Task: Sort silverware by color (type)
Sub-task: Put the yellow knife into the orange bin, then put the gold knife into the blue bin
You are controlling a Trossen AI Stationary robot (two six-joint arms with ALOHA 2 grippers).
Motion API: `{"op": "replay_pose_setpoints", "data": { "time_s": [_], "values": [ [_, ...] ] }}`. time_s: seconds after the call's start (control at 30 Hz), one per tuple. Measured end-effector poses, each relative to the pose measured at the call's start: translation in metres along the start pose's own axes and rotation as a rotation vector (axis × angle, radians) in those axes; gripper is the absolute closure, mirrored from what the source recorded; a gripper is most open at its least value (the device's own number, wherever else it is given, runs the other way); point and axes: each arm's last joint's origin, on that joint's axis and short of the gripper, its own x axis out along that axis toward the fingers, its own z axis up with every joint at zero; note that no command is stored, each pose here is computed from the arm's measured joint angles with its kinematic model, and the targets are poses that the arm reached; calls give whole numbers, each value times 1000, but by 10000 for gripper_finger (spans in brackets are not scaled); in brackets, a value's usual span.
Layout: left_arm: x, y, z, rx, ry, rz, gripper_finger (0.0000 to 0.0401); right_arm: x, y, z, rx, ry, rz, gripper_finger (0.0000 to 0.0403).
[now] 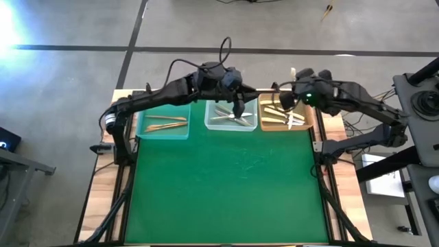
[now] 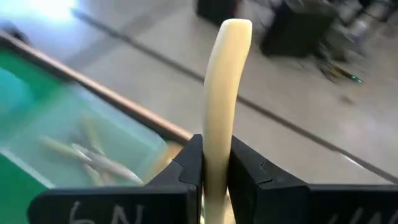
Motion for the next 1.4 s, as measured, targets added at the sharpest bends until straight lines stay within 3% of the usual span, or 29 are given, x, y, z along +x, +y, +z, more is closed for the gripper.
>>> {"op": "replay_pose_setpoints", "data": {
  "time_s": [0.13,0.27,0.47,0.7,0.87,0.97,1.2,1.4],
  "values": [
    [-13,-1,-5,-11,125,14,289,26,-6,-23,-86,164,-106,371],
    [-28,-4,-7,2,215,20,289,52,-10,-43,-161,287,-76,371],
    [-54,-10,5,5,216,14,289,91,-14,-76,-240,462,-29,371],
    [-81,-19,21,13,152,1,289,125,-11,-96,-365,412,83,371],
    [-91,-25,27,1,128,-11,289,134,-14,-102,-469,401,86,371],
    [-96,-29,29,-4,119,-20,288,134,-14,-103,-450,412,88,358],
    [-97,-33,29,-4,116,-31,288,131,-12,-95,-420,381,154,274],
    [-100,-32,26,-6,151,22,288,114,-17,-86,-314,483,165,260]
  ]
}}
